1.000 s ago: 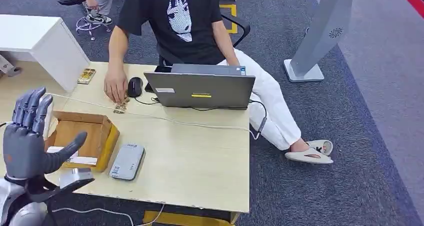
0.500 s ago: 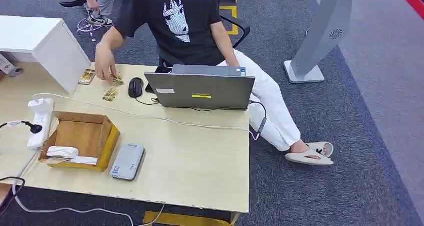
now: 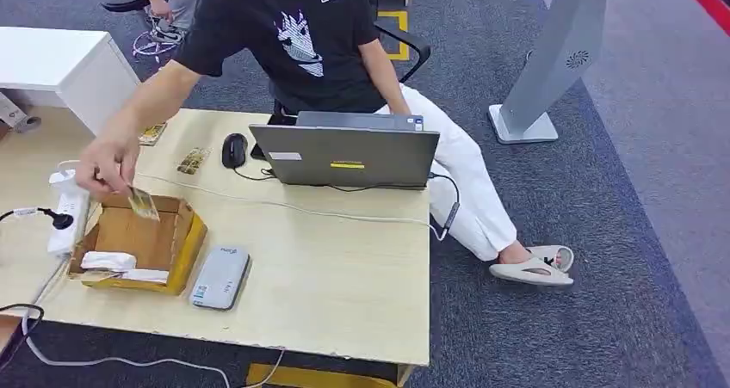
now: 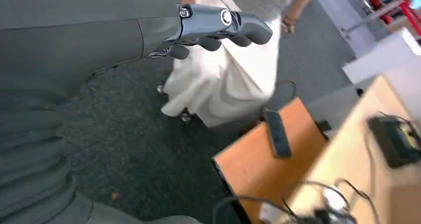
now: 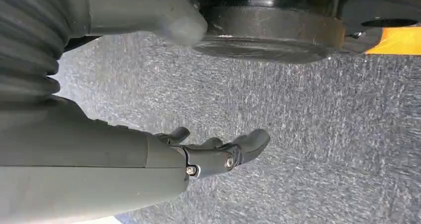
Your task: Pass the card to the sensor for recognition and then transmit it.
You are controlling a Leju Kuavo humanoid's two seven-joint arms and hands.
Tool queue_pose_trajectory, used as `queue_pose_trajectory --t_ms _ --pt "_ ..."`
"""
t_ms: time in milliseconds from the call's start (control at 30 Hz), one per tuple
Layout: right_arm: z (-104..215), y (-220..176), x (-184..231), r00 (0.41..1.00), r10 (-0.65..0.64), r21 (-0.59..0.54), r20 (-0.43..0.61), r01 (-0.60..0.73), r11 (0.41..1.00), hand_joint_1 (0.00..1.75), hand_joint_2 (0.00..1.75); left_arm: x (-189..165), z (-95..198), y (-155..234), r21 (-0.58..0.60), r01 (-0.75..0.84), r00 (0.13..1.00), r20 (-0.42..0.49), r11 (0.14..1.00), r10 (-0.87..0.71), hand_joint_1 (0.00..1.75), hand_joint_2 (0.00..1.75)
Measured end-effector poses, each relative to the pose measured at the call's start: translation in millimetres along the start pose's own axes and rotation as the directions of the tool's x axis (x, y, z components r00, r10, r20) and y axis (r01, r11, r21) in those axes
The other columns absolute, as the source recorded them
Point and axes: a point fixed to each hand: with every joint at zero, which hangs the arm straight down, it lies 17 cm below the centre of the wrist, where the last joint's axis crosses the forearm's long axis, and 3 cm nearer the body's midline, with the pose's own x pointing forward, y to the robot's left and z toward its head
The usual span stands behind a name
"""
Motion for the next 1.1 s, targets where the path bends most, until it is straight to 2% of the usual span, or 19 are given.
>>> queue_pose_trajectory --t_ms 233,267,333,400,467,567,733,767,800,833,900,933,1100 --pt "-1.9 0.5 -1.5 1.000 -0.010 0.001 -0.009 0.010 1.000 0.00 1.75 -35.9 -3.2 9.3 0.037 0.069 0.994 -0.085 0.997 -0.066 0.00 1.75" --pt "-2.4 0.2 -1.1 1.000 -0.003 0.001 -0.006 0.003 1.000 0.00 1.75 -45.7 -1.4 9.9 0.036 0.093 0.988 -0.130 0.995 -0.088 0.00 1.75" --pt "-4.6 0.2 1.0 1.000 0.008 0.005 0.001 -0.008 1.000 0.00 1.75 -83.1 8.5 9.3 0.024 0.117 0.948 -0.300 0.993 -0.104 0.00 1.75" --pt "-8.7 -0.8 5.8 1.000 0.015 0.007 0.018 -0.015 1.000 0.00 1.75 -132.7 30.5 -2.0 -0.004 0.092 0.872 -0.483 0.996 -0.082 0.00 1.75" --pt "-14.3 -3.0 9.9 0.999 0.013 0.004 0.030 -0.013 1.000 0.00 1.75 -181.3 60.8 -11.5 -0.047 0.107 0.786 -0.607 0.993 -0.113 0.00 1.75" --pt "-17.7 -2.7 10.9 0.999 0.009 0.004 0.031 -0.009 1.000 0.00 1.75 -216.8 94.9 -16.1 -0.118 0.147 0.699 -0.690 0.982 -0.187 0.00 1.75" --pt "-21.4 -1.5 8.8 1.000 -0.009 0.010 0.007 0.009 1.000 0.00 1.75 -252.3 152.0 -31.7 -0.275 0.176 0.575 -0.751 0.945 -0.325 0.00 1.75" --pt "-21.8 -1.6 7.3 1.000 -0.011 0.012 -0.005 0.011 1.000 0.00 1.75 -255.8 162.2 -34.6 -0.321 0.187 0.567 -0.737 0.928 -0.369 0.00 1.75" --pt "-21.9 -1.0 5.9 1.000 -0.012 0.015 -0.017 0.012 1.000 0.00 1.75 -255.0 172.3 -44.5 -0.407 0.212 0.586 -0.675 0.888 -0.449 0.00 1.75" --pt "-22.0 -1.4 5.0 1.000 -0.012 0.014 -0.028 0.012 1.000 0.00 1.75 -250.0 183.8 -65.0 -0.522 0.249 0.628 -0.554 0.815 -0.547 0.00 1.75" --pt "-22.5 -3.0 4.9 0.999 -0.013 0.010 -0.046 0.013 1.000 0.00 1.75 -239.9 214.9 -120.4 -0.728 0.346 0.711 -0.208 0.592 -0.671 0.00 1.75" --pt "-22.8 -4.0 5.3 0.999 -0.011 0.008 -0.050 0.011 1.000 0.00 1.75 -238.9 225.5 -137.6 -0.764 0.381 0.729 -0.098 0.521 -0.677 0.00 1.75" --pt "-24.3 -13.0 8.7 0.998 0.042 -0.041 -0.045 -0.044 0.998 0.00 1.75 -234.4 248.9 -176.2 -0.789 0.508 0.743 0.198 0.347 -0.639 0.00 1.75"
